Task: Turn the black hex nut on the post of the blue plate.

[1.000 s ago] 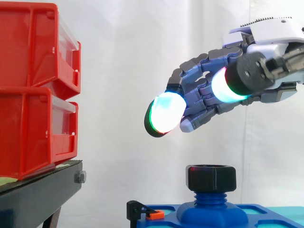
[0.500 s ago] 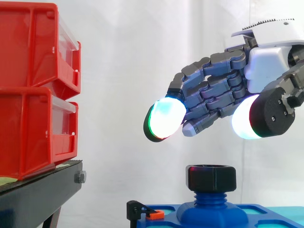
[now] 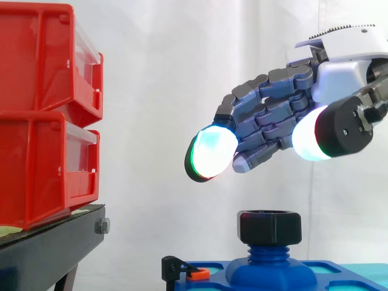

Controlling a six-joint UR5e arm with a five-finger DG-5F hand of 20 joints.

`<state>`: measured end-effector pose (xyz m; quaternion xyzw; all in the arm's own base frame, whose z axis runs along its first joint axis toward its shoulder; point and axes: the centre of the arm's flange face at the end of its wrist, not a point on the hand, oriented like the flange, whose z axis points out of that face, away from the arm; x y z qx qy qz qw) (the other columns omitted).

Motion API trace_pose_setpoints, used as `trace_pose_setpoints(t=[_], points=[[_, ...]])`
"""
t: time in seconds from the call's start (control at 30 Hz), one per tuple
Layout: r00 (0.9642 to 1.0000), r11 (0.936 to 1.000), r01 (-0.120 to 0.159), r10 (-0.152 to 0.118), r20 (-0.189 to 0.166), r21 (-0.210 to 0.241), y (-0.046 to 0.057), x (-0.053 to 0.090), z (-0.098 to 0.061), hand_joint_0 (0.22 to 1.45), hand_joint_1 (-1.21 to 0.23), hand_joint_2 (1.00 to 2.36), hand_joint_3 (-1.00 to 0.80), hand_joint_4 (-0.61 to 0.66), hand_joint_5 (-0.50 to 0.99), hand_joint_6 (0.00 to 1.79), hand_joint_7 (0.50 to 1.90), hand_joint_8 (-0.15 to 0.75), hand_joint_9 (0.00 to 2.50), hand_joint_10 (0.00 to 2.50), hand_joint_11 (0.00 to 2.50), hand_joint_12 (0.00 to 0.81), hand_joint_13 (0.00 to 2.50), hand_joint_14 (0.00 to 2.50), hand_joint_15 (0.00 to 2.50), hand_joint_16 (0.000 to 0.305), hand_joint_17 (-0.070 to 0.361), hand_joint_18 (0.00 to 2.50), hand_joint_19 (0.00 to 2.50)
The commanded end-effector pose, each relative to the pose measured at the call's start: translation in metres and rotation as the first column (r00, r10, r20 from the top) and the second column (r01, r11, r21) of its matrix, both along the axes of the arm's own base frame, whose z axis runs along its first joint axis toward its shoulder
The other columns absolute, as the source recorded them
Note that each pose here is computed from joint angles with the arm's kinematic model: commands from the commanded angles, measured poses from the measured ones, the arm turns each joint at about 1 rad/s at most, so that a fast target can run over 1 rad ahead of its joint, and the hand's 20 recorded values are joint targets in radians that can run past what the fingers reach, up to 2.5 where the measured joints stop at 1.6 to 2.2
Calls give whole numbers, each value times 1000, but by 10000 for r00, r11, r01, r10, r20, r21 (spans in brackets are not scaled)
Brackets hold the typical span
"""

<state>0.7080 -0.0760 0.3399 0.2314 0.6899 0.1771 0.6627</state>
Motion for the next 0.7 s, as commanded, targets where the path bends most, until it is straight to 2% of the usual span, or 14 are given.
trace_pose_setpoints(t=[0.0,0.27,0.67], points=[[10000,10000,34,-34,-36,-75,-3,-1,0,365,-745,1000,-500,250,-261,502,723,288,86,0,0,414,123,0,16,60,136,219,294],[9999,9999,62,-63,-84,-107,-8,-1,-2,348,-470,1000,-500,243,-247,502,696,298,67,0,0,430,106,0,4,64,143,201,291],[9999,9989,93,-88,106,-454,-9,1,0,362,-398,1000,-500,250,-240,502,703,294,81,0,0,423,99,1,4,62,140,188,296]])
